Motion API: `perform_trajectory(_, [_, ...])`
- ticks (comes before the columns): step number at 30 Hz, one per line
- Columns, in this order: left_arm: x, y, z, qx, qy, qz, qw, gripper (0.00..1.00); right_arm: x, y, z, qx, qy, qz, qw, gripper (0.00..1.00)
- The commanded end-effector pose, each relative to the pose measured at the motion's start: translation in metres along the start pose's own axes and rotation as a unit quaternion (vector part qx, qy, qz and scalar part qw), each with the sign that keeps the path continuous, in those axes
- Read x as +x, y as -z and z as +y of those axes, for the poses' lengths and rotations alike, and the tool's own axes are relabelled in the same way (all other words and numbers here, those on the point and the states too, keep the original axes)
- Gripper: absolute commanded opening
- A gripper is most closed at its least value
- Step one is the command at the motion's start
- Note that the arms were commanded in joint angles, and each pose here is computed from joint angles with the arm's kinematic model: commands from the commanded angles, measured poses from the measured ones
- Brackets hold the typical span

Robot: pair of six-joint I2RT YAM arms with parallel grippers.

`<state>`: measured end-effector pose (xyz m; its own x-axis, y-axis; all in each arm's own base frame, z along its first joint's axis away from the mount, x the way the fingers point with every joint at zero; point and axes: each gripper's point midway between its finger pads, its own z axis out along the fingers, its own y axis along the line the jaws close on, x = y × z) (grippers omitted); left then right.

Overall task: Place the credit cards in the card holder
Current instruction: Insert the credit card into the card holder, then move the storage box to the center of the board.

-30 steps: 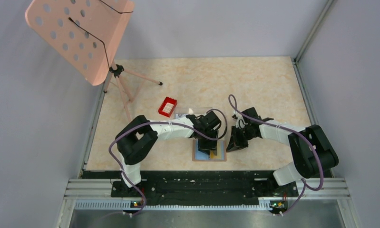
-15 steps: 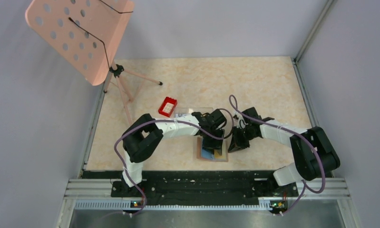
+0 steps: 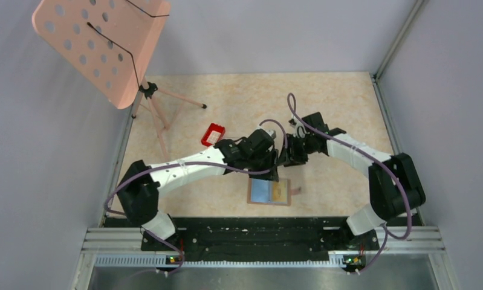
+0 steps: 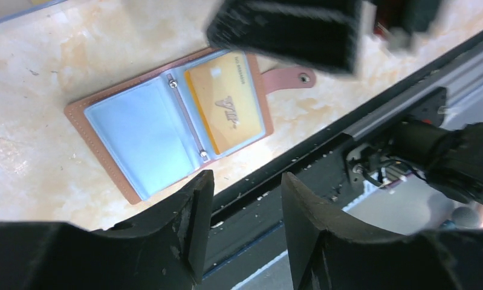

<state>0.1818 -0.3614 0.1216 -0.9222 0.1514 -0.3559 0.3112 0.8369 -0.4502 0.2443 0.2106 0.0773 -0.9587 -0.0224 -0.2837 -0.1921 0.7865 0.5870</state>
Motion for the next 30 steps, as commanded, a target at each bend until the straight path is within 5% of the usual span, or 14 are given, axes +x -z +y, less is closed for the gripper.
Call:
perform_trajectory(1, [-0.019,0.028,0.0,0.022,0.036,-0.06,0.997,0.51,-0.043,-0.015,0.021,-0.026,0.025,-0.013,0.999,0.45])
perform_trajectory(10, [-0.028,0.059,0.042,0.034,0.125,-0.133,0.983,0.54,-0.096,-0.034,0.033,-0.019,0.022,-0.023,0.999,0.55])
perform_trajectory(17, [-0.018,0.07,0.08,-0.001,0.165,-0.14,0.976,0.53,-0.09,-0.055,0.011,0.08,0.056,0.02,0.995,0.33])
perform_trajectory(22, [-0.016,0.073,0.095,-0.013,0.177,-0.144,0.974,0.54,-0.095,-0.046,0.007,0.115,0.072,0.015,0.991,0.01])
perform_trajectory(30, [-0.022,0.07,0.113,-0.022,0.198,-0.14,0.97,0.53,-0.098,-0.021,-0.003,0.169,0.097,0.004,0.981,0.0])
